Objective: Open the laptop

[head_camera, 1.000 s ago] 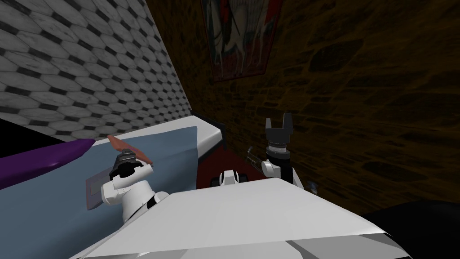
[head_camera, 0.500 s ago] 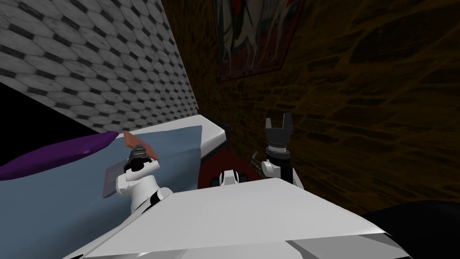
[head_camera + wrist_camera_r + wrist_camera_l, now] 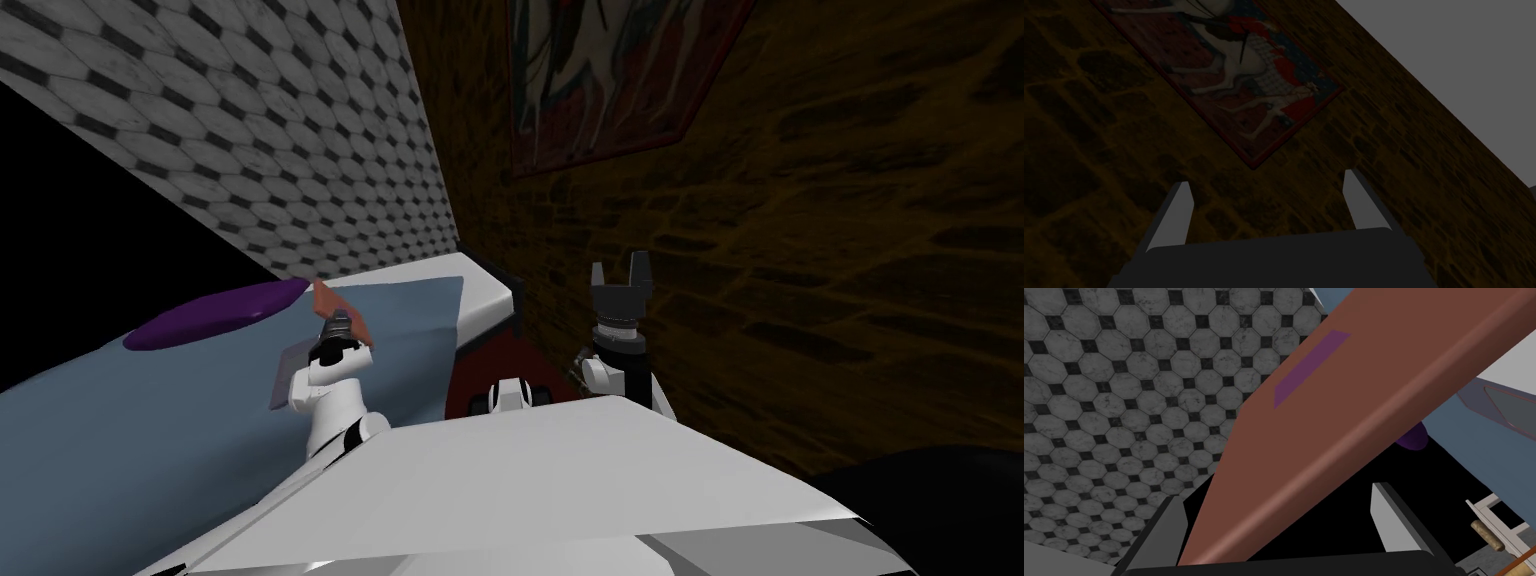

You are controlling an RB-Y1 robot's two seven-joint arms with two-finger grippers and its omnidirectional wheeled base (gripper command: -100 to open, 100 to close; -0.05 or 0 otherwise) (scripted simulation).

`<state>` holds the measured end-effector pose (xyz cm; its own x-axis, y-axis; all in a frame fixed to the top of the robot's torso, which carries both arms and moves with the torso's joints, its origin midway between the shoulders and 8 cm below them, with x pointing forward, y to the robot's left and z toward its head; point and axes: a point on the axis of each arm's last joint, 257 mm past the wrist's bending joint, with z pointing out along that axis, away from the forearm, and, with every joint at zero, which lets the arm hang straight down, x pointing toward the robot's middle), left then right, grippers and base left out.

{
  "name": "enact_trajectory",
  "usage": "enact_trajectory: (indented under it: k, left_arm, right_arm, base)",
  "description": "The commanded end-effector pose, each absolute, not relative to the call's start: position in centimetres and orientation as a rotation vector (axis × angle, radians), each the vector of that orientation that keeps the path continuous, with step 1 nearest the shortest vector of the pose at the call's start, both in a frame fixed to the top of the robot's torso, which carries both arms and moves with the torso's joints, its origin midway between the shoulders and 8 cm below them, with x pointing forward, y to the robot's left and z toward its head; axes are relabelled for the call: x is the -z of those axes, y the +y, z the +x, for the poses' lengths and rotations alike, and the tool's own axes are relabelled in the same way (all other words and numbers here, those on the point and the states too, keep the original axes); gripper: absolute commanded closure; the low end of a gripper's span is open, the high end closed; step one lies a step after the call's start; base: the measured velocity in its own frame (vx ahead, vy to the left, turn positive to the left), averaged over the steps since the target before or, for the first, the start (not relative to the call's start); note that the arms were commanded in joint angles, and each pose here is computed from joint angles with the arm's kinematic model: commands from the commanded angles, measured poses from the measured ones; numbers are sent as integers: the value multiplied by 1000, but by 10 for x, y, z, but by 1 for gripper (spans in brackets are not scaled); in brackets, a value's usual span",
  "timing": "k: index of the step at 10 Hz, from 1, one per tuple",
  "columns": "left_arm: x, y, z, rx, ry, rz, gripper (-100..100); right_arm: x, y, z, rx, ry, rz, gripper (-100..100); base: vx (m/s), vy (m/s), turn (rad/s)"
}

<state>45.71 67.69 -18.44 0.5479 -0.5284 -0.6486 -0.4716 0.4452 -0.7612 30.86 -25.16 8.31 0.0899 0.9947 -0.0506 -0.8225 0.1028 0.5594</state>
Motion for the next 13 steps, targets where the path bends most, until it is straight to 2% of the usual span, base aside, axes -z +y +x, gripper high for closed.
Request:
enact_trajectory:
  k: [1, 3, 10, 13]
  left_arm:
    - [182, 648, 491, 109, 1102, -1124, -100]
    - [180, 623, 518, 163, 1134, -1090, -100]
    - [178, 556, 571, 274, 1221, -997, -100]
    - [176, 509, 603, 358, 1271, -940, -100]
  right_arm:
    - [-83, -252, 309, -1418, 478, 444, 0]
    - [-83, -252, 309, -1418, 478, 444, 0]
    - [-83, -252, 309, -1418, 478, 443, 0]
    - [-83, -252, 309, -1418, 478, 443, 0]
  base:
    - [76, -9, 377]
    - [105, -16, 385]
    - [56, -27, 211]
    - [86, -38, 350]
